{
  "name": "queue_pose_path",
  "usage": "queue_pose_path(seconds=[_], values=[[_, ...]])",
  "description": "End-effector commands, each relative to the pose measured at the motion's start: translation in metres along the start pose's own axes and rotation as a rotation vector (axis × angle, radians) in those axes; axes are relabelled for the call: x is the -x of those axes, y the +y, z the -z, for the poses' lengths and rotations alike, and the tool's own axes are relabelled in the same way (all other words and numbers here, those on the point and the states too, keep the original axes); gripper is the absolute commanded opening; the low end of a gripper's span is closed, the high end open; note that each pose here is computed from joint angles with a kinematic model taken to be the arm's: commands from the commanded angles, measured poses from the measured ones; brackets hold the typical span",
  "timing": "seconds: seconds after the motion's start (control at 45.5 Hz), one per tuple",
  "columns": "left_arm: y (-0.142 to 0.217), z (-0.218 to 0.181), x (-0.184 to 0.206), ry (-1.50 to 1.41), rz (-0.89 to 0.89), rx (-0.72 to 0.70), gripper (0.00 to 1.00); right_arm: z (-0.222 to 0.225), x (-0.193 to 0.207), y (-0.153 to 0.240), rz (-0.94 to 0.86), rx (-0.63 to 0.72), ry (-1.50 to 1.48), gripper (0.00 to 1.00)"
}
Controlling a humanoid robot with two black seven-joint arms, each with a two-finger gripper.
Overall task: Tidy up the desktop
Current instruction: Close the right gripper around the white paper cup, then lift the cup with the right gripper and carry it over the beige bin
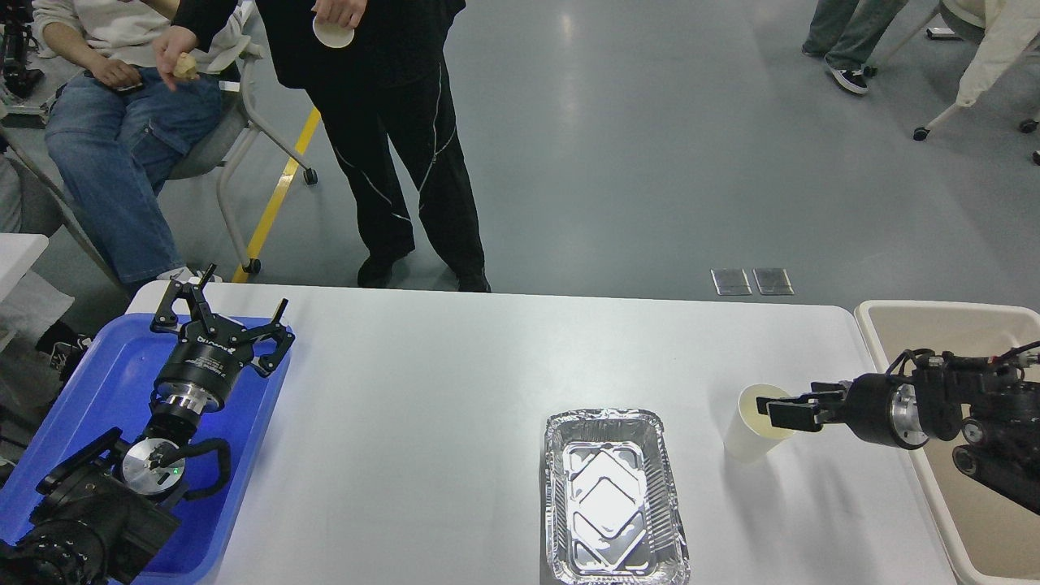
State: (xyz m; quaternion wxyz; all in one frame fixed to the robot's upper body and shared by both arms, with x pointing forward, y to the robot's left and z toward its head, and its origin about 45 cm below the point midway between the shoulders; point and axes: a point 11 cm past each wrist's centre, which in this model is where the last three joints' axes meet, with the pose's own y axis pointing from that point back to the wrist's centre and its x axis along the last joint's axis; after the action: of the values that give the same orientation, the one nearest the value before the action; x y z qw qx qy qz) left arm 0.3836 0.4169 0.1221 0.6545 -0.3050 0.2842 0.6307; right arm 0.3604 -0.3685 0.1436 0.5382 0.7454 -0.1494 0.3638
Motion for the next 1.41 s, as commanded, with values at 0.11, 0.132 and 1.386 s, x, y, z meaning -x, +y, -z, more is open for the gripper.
queue_pose_path(seconds=[0.11,0.132,1.386], values=[[0.0,0.0,0.0,0.0,0.0,0.0,1.0,-0.001,0.004,-0.008,0.004,0.008,0.007,0.86],[0.0,0.0,0.0,0.0,0.0,0.0,1.0,-0.002,0.005,-0.008,0.008,0.011,0.009,0.86],[0.0,0.0,0.0,0.0,0.0,0.0,1.0,-0.017,-0.055,0.007,-0.04,0.049,-0.096,0.0]])
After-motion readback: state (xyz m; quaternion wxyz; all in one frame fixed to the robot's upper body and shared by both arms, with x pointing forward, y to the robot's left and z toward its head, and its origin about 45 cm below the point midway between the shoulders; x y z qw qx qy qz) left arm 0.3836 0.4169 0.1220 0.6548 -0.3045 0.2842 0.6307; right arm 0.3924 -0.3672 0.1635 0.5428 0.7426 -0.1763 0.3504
